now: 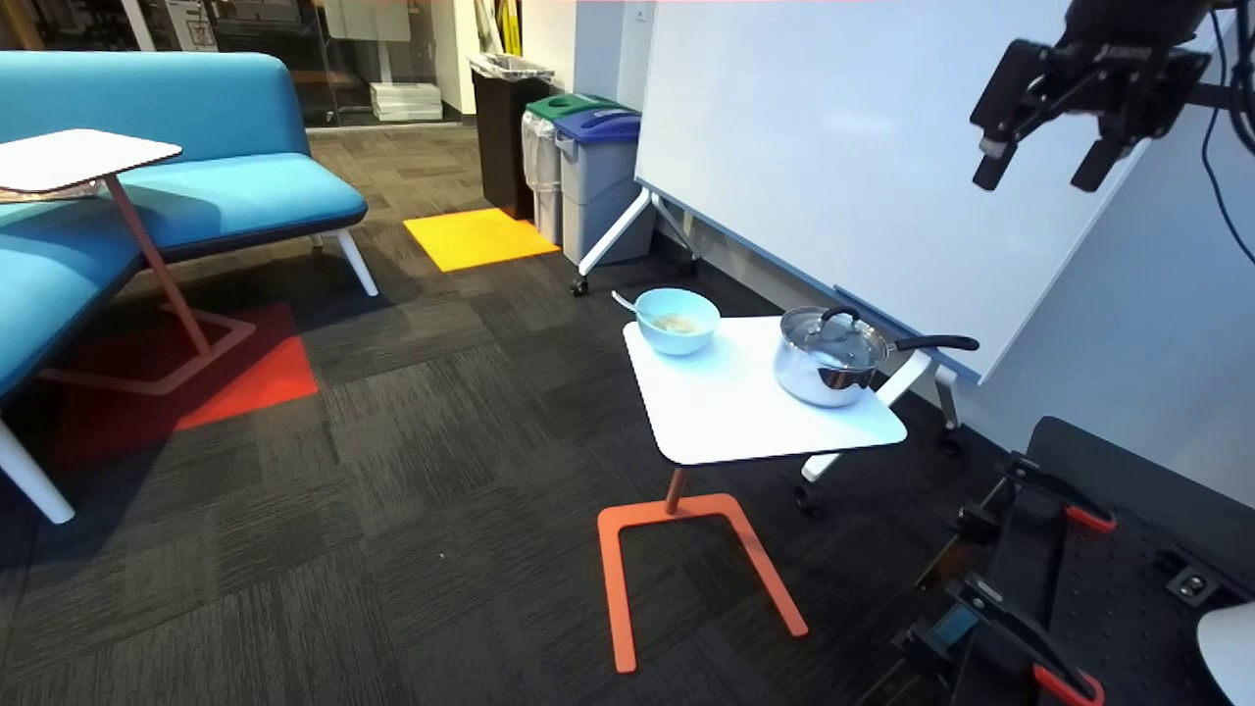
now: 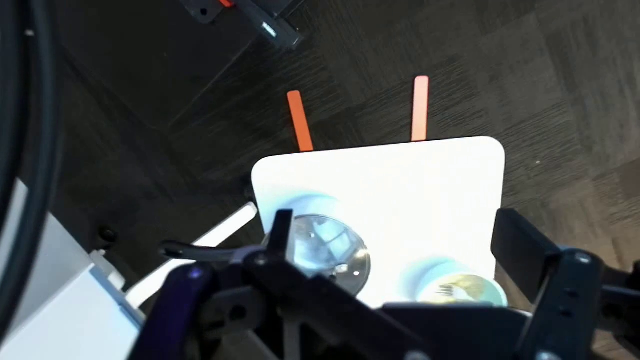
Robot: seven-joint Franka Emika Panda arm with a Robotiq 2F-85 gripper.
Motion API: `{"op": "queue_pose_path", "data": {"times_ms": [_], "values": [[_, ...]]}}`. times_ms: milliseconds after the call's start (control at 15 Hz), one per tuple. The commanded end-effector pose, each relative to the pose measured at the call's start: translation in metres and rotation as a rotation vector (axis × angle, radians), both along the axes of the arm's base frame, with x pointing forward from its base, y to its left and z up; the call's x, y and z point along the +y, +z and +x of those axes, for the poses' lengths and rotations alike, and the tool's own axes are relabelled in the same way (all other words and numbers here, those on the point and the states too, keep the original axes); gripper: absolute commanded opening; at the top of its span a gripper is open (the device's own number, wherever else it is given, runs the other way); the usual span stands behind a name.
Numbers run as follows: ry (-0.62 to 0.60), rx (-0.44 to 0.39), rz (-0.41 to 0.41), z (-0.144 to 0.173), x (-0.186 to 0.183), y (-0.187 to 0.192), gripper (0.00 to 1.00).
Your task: Push the silver pot backwards
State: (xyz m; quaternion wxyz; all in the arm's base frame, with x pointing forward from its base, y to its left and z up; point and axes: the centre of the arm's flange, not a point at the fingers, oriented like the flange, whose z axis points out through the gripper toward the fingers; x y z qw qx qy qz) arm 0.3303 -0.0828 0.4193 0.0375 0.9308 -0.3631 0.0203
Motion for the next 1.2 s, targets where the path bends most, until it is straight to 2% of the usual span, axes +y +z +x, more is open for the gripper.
{"op": "queue_pose_path", "data": {"times_ms": [0, 267, 333, 400, 467, 733, 1133], "values": [[-0.011, 0.013, 0.001, -0.001, -0.005, -0.009, 1.0], [0.005, 0.003, -0.001, 0.001, 0.0, -0.005, 1.0], [-0.064, 0.016, 0.02, 0.009, -0.009, -0.007, 1.0], [-0.115, 0.052, 0.075, 0.019, -0.023, -0.015, 1.0], [-0.167, 0.06, 0.089, 0.023, -0.032, -0.023, 1.0], [-0.351, 0.055, 0.163, 0.049, -0.088, -0.086, 1.0], [-0.675, -0.038, 0.279, 0.065, -0.144, -0.185, 1.0]]}}
